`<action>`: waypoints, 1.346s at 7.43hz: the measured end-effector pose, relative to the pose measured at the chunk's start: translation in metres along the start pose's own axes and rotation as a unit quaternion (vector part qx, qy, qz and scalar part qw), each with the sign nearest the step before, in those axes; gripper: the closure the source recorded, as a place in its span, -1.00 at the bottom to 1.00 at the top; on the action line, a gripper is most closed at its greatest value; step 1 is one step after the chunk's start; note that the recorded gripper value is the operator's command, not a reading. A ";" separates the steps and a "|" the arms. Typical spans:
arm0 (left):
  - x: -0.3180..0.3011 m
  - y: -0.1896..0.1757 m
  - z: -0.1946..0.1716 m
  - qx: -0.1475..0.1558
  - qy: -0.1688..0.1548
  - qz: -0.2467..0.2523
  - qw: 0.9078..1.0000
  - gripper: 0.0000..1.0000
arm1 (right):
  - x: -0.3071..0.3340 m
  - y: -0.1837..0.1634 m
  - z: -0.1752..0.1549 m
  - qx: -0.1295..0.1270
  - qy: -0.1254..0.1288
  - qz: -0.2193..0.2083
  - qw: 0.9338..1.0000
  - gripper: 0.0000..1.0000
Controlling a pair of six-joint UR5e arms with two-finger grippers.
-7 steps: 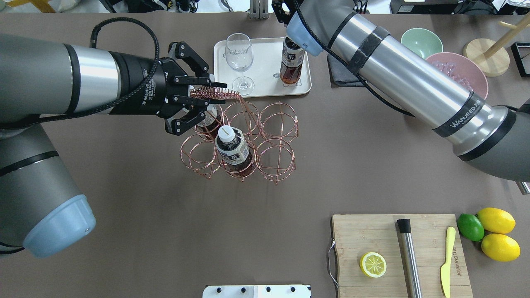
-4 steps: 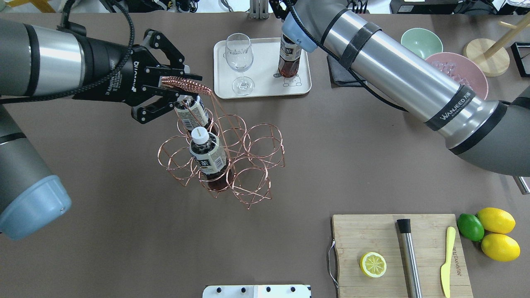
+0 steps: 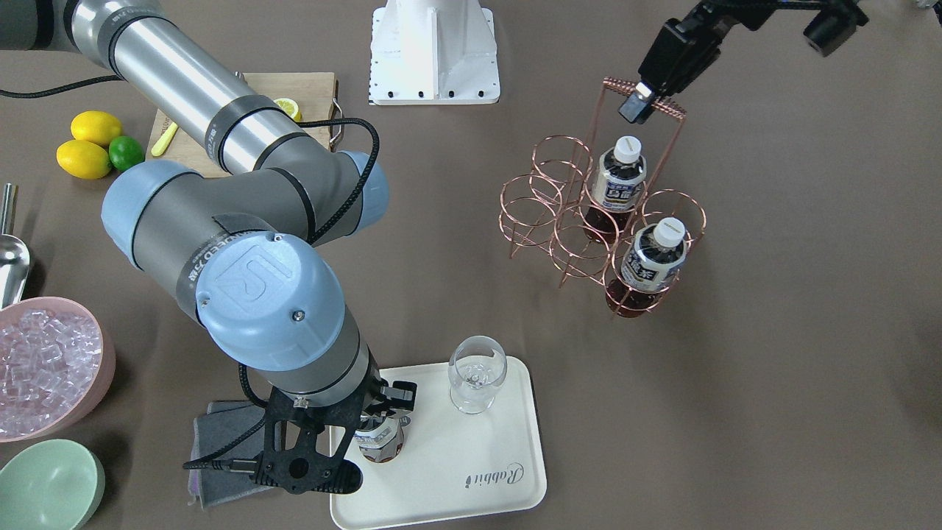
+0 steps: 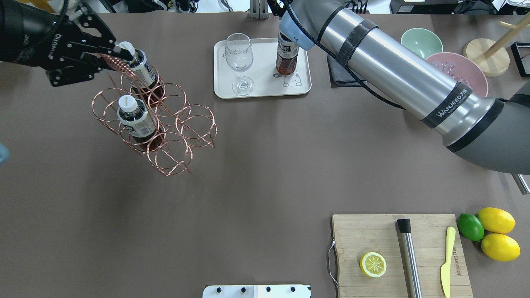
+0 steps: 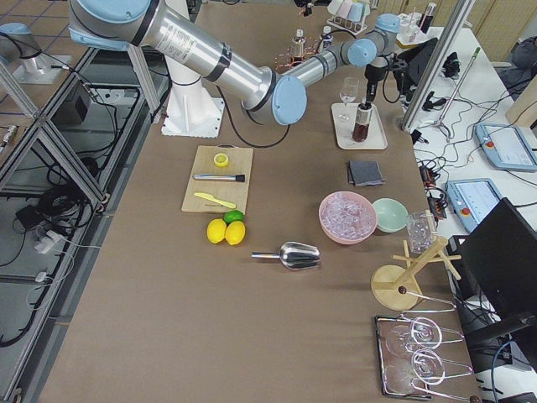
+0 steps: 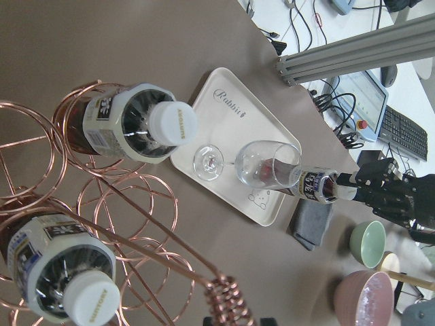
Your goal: Take tea from basket to plate
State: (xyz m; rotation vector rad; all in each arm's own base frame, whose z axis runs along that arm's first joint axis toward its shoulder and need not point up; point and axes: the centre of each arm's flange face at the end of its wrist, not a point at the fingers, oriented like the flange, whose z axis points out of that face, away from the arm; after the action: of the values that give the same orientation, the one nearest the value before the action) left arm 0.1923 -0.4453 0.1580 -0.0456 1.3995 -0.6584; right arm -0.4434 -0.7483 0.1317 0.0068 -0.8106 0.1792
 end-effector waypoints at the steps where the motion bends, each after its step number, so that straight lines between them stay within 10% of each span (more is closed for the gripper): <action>1: -0.010 -0.028 -0.019 0.013 -0.022 0.065 0.998 1.00 | 0.000 0.000 0.000 0.000 -0.001 0.000 1.000 -0.99; 5: -0.038 -0.086 -0.053 0.039 -0.082 0.140 0.986 1.00 | -0.008 0.005 -0.012 -0.002 -0.008 -0.025 1.000 -0.99; 10: -0.044 -0.150 -0.055 0.039 -0.089 -0.039 0.994 1.00 | 0.083 0.088 -0.041 -0.015 -0.010 -0.061 0.998 -1.00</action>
State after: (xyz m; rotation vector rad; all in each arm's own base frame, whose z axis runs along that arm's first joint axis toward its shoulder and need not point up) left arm 0.0812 -0.5298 0.2466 -0.0947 1.2037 -0.7559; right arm -0.3718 -0.6456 0.1577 0.0299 -0.8307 0.0507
